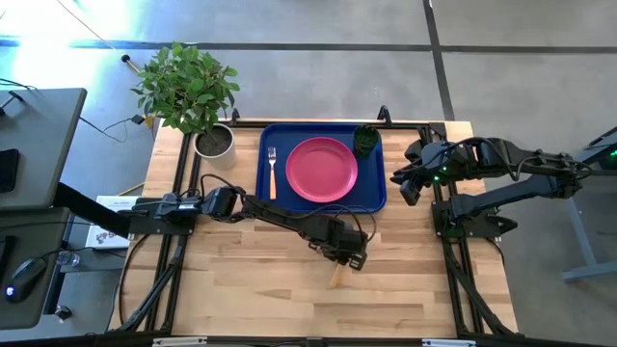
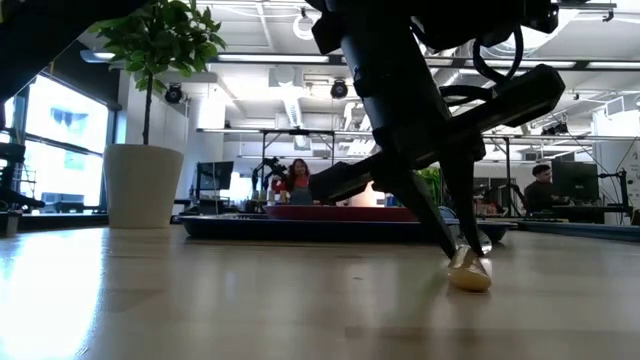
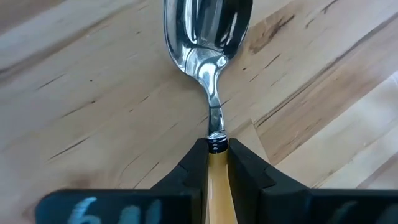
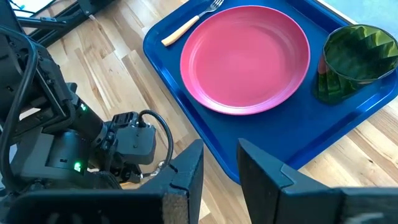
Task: Pick and place plate/cup/fork/spoon on tray
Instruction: Put the yellow spoon on the blue serving tray
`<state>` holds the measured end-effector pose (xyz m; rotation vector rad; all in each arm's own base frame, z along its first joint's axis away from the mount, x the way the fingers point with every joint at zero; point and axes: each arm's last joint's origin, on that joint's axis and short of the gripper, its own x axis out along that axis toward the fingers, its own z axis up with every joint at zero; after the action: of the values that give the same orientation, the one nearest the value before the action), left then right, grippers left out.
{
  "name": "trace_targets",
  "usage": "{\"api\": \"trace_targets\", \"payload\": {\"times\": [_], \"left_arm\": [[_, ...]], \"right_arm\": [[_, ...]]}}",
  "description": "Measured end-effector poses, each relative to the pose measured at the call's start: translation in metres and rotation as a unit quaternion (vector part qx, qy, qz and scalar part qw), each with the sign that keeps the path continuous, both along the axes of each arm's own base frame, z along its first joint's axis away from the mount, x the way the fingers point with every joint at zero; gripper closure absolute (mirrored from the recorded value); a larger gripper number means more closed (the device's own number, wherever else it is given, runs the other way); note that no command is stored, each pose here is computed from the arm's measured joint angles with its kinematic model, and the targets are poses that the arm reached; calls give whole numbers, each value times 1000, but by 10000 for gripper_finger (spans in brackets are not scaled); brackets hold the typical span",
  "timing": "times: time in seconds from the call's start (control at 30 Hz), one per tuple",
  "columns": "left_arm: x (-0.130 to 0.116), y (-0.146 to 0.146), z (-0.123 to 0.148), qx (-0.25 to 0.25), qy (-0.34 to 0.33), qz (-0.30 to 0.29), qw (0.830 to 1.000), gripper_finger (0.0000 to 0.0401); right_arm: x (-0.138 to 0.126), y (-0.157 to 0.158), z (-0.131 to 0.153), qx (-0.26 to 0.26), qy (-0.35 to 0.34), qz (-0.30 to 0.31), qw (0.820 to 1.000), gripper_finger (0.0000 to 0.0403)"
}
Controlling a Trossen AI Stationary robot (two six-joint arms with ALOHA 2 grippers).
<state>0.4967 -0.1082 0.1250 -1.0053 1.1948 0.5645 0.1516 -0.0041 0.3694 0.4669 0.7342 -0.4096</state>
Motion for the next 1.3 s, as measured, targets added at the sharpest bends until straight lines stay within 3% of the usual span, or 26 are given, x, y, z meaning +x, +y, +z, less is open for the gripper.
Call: {"api": "trace_targets", "payload": {"times": [0.7, 1.3], "left_arm": [[8, -5, 6, -46, -50, -37, 997, 375], [10, -6, 16, -39, -75, -53, 995, 401]], "right_arm": [[0, 0, 0, 0, 0, 0, 1000, 316], [0, 0, 0, 0, 0, 0, 1000, 316]]}}
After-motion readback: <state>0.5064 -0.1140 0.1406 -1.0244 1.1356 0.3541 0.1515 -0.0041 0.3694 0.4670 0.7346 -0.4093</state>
